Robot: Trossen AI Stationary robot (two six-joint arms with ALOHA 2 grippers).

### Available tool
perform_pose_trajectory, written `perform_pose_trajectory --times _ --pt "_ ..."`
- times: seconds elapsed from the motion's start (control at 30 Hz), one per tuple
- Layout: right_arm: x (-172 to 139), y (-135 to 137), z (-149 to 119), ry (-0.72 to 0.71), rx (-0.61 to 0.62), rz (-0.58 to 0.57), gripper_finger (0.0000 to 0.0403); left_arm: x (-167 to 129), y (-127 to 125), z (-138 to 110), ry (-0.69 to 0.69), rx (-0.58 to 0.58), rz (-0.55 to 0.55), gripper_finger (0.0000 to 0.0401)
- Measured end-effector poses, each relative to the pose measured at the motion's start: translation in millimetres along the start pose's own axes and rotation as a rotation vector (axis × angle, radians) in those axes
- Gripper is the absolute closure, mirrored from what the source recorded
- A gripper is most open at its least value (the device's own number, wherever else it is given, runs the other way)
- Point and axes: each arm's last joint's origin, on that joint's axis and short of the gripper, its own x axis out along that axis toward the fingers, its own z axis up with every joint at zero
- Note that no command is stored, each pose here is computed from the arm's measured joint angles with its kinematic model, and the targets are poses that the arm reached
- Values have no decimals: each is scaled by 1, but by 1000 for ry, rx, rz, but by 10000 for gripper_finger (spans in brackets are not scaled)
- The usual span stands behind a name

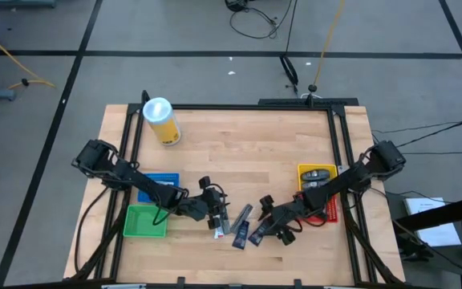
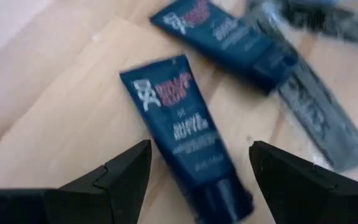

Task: Pick & Place Travel size toiletries
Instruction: Put the blue shave cream into the green basket

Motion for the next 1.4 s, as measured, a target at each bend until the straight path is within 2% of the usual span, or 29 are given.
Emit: perform_pose_trajectory --times 0.1,0.2,0.43,0.57,0.63,0.77,0.9,1.03,1.1,1.17,1.27,1.4 --pt "0 3 -1 3 8 -10 147 0 0 0 0 -2 -1 274" --pt "0 5 -8 18 13 -32 173 0 0 0 0 -2 -4 274" --pt "-1 7 -22 17 179 -154 283 0 -4 9 -65 -43 -98 274" --pt "-7 14 -23 -22 204 -206 284 -3 -10 25 -210 28 -221 274" --pt "-12 16 -22 -47 219 -286 284 -7 -13 35 -318 86 -304 268" --pt "-24 12 -15 -160 282 -452 279 -12 -19 49 -481 247 -388 220" --pt "-28 6 -13 -266 308 -472 270 -8 -18 63 -490 329 -324 148" --pt "-30 2 -13 -327 316 -478 275 3 -10 75 -367 233 -178 95" --pt "-30 0 -12 -340 318 -481 276 9 -6 76 -286 212 -174 81" --pt "-31 -2 -12 -351 327 -487 276 11 -5 77 -237 228 -223 77" --pt "-31 -5 -12 -352 338 -462 274 12 -10 74 -220 322 -238 85" --pt "-30 -11 -11 -361 381 -373 274 14 -28 62 -263 616 -167 109"
